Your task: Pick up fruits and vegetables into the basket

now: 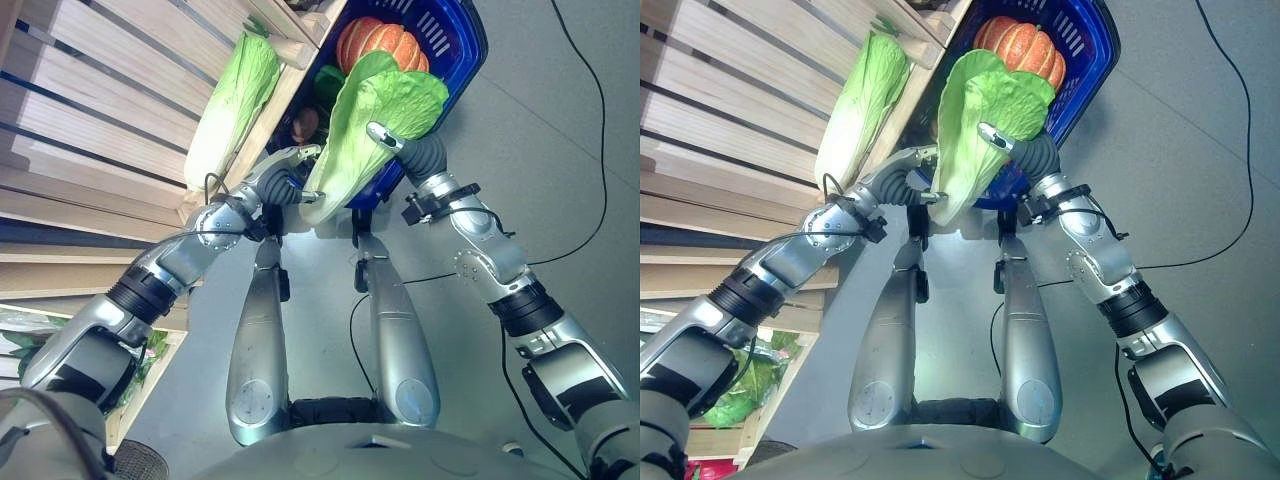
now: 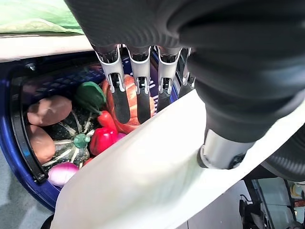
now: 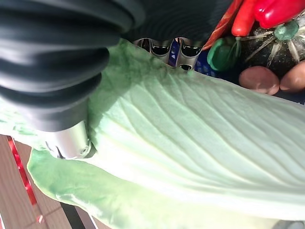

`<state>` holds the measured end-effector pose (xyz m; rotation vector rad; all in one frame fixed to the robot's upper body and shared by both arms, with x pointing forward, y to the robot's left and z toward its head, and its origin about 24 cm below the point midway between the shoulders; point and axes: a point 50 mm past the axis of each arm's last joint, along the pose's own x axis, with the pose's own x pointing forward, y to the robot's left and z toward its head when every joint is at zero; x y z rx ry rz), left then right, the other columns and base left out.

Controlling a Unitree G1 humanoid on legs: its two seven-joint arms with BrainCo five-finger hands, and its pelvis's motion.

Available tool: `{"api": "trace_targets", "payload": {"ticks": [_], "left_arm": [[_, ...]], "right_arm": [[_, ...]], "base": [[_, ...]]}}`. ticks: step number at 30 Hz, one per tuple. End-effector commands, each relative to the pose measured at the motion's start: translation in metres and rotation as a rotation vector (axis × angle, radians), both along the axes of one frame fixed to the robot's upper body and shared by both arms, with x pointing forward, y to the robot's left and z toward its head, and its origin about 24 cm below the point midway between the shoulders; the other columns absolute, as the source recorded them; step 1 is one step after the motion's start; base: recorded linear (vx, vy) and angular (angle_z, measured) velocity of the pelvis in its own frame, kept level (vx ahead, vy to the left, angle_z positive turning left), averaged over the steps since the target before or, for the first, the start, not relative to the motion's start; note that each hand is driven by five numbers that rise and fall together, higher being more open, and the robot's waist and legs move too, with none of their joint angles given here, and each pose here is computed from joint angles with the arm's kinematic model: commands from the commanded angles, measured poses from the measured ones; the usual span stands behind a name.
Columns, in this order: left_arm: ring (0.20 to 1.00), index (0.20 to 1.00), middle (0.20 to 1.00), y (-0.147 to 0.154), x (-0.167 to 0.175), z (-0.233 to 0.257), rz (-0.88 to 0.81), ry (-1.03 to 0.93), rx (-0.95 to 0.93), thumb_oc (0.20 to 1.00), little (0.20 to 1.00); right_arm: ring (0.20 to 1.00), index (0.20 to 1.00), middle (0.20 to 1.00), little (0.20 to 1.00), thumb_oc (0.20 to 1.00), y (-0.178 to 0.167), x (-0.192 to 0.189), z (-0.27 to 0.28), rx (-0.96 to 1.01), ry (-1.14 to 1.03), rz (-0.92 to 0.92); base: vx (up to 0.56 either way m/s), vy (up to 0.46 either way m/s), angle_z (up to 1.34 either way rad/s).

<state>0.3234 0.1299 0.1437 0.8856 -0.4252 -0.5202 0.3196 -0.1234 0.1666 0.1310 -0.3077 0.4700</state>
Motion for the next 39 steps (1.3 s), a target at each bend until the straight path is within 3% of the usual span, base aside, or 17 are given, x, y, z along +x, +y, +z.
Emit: {"api": "trace_targets", "payload": {"ticks": [1,6,7,8,9,23,39], "left_arm": [[0.200,0.200,0.200,-0.030,-0.018,0.020,-0.164,-0.090,-0.098,0.200,0.200],[0.200,0.200,0.200,-0.030,-0.018,0.020,-0.141,-0.107,-0.134,0.200,0.200],[0.721,0.721,0.721,-0.028,-0.017,0.021,-0.115,-0.122,-0.169,0.721,0.721],[0.721,0.721,0.721,-0.028,-0.017,0.021,-0.115,-0.122,-0.169,0.721,0.721],[1.000,1.000,1.000,-0.025,-0.016,0.022,-0.083,-0.132,-0.213,1.000,1.000],[1.000,1.000,1.000,0.016,-0.013,0.035,0.272,-0.342,-0.722,1.000,1.000],[1.000,1.000,1.000,0.074,0.013,0.048,0.602,-0.413,-0.849,1.000,1.000]], "right_arm": [[0.200,0.200,0.200,0.200,0.200,0.027,-0.018,0.015,0.097,-0.082,0.198],[0.200,0.200,0.200,0.200,0.200,0.029,-0.018,0.014,0.107,-0.076,0.201],[0.200,0.200,0.200,0.200,0.200,0.029,-0.018,0.013,0.114,-0.072,0.200],[0.200,0.200,0.200,0.200,0.200,0.029,-0.018,0.013,0.114,-0.072,0.200],[0.200,0.200,0.200,0.200,0.200,0.029,-0.018,0.014,0.116,-0.075,0.195],[0.200,0.200,0.200,0.200,0.200,0.028,-0.017,0.013,0.169,-0.094,0.143],[0.200,0.200,0.200,0.200,0.200,0.002,-0.006,0.037,0.106,-0.230,-0.055]], "base": [[0.00,0.000,0.00],[0.00,0.000,0.00],[0.00,0.000,0.00],[0.00,0.000,0.00],[0.00,0.000,0.00],[0.00,-0.003,0.00],[0.00,0.022,-0.01]]}}
